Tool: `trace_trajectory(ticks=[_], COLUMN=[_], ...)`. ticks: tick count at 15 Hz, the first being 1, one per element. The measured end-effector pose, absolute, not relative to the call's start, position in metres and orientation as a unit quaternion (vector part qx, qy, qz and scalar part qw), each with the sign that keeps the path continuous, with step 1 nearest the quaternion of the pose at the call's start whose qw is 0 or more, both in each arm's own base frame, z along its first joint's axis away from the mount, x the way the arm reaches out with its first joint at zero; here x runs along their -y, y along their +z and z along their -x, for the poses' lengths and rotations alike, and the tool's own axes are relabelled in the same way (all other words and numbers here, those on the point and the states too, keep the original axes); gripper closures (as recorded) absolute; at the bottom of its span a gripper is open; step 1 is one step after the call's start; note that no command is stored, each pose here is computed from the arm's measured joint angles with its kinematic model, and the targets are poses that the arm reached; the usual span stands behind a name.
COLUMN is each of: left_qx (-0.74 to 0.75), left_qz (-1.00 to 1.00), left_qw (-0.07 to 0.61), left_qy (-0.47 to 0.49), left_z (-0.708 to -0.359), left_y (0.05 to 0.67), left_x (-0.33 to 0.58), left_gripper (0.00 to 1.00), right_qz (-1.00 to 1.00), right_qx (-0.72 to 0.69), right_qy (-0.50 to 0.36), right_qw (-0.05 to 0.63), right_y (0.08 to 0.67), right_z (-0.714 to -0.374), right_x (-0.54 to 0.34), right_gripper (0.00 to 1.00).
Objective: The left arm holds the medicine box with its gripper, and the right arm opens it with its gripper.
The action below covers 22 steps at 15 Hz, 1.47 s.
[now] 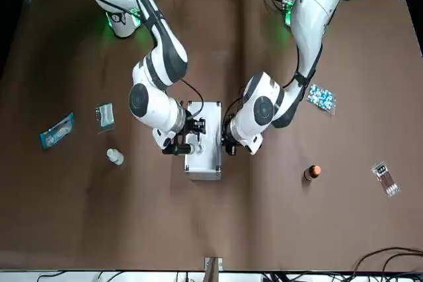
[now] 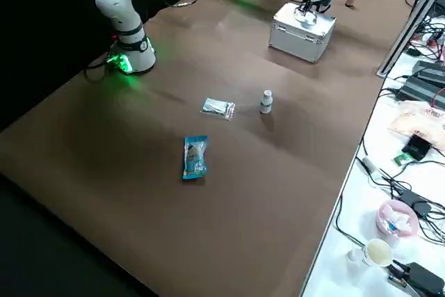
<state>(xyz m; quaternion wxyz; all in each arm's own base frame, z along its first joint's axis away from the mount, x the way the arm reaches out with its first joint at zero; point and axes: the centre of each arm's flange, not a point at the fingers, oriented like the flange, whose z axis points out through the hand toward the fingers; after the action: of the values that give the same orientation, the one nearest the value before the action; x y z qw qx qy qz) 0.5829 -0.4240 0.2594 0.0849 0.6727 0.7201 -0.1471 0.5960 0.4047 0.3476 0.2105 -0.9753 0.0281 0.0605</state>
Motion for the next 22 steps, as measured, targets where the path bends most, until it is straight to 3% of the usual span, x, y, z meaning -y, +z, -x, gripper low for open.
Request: trace_trajectory(ticks=[10, 14, 22], left_qx=[-0.720, -0.720, -0.720], left_qz=[-0.673, -0.673, -0.673], left_qw=[0.085, 0.085, 0.085], left_qy=[-0.147, -0.147, -0.147], left_z=[-0.5829, -0.5829, -0.5828], left_y=[0.2594, 0.2593, 0.2591], left_x=[0.4240, 0.4239, 0.4240], left_gripper=[0.70, 0.70, 0.70], right_qz=[0.972, 0.972, 0.972], right_qx=[-0.036, -0.041, -0.046], right_qy=[0.070, 0.072, 0.074], right_qw=[0.221, 0.220, 0.218], right_y=[0.3497, 0.3498, 0.3498], right_z=[-0.5954, -0.5957, -0.5965], right_x=[-0.4063, -0.4056, -0.4037], right_gripper=[0.73, 0.86, 0.87])
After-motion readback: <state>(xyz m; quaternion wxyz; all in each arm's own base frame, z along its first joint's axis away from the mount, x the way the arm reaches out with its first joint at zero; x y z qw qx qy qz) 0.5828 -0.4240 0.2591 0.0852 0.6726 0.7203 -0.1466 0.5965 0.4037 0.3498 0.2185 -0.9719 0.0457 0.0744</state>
